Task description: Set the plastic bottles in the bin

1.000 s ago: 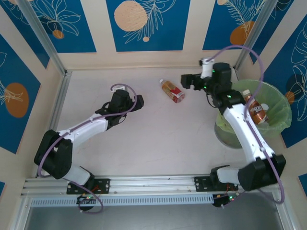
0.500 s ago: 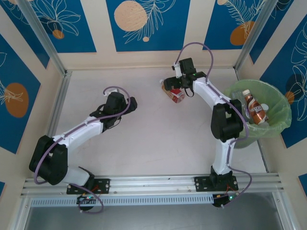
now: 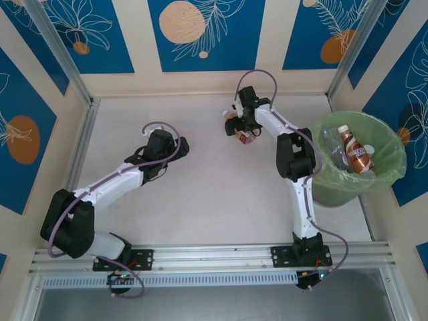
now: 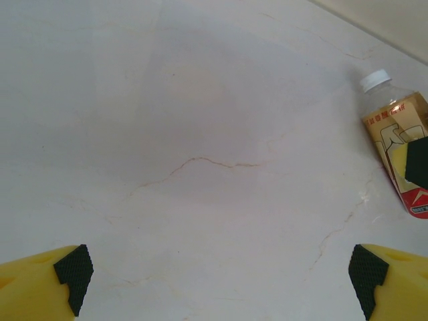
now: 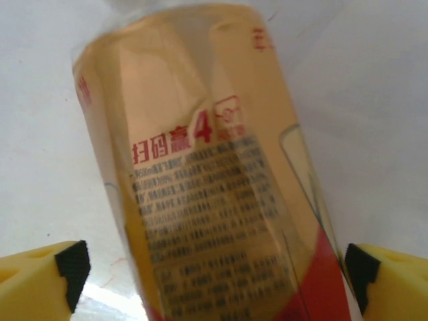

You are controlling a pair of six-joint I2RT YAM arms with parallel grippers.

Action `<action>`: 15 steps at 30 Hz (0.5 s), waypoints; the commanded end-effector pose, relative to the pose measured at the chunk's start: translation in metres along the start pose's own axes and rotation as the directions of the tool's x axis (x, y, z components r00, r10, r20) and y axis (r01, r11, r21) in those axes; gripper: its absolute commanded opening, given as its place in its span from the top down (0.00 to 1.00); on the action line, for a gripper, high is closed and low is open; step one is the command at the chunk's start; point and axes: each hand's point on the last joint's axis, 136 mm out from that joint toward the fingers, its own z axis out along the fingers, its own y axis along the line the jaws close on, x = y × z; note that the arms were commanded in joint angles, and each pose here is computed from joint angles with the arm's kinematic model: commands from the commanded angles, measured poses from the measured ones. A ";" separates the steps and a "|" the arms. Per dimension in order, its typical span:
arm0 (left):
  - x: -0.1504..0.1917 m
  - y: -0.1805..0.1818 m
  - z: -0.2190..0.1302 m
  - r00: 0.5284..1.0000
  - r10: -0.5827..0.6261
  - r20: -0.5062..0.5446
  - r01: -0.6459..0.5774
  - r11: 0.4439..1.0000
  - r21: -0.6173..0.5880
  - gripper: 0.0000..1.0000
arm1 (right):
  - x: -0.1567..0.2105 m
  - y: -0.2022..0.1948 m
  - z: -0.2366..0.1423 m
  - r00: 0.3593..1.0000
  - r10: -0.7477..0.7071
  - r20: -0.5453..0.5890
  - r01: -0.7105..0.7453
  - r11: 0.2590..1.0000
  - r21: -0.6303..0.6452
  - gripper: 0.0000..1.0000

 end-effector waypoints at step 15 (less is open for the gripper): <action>-0.001 0.002 0.004 0.999 -0.025 -0.022 0.025 1.000 -0.013 0.00 | -0.007 0.021 -0.044 0.994 -0.062 0.090 0.065 0.998 -0.027 0.40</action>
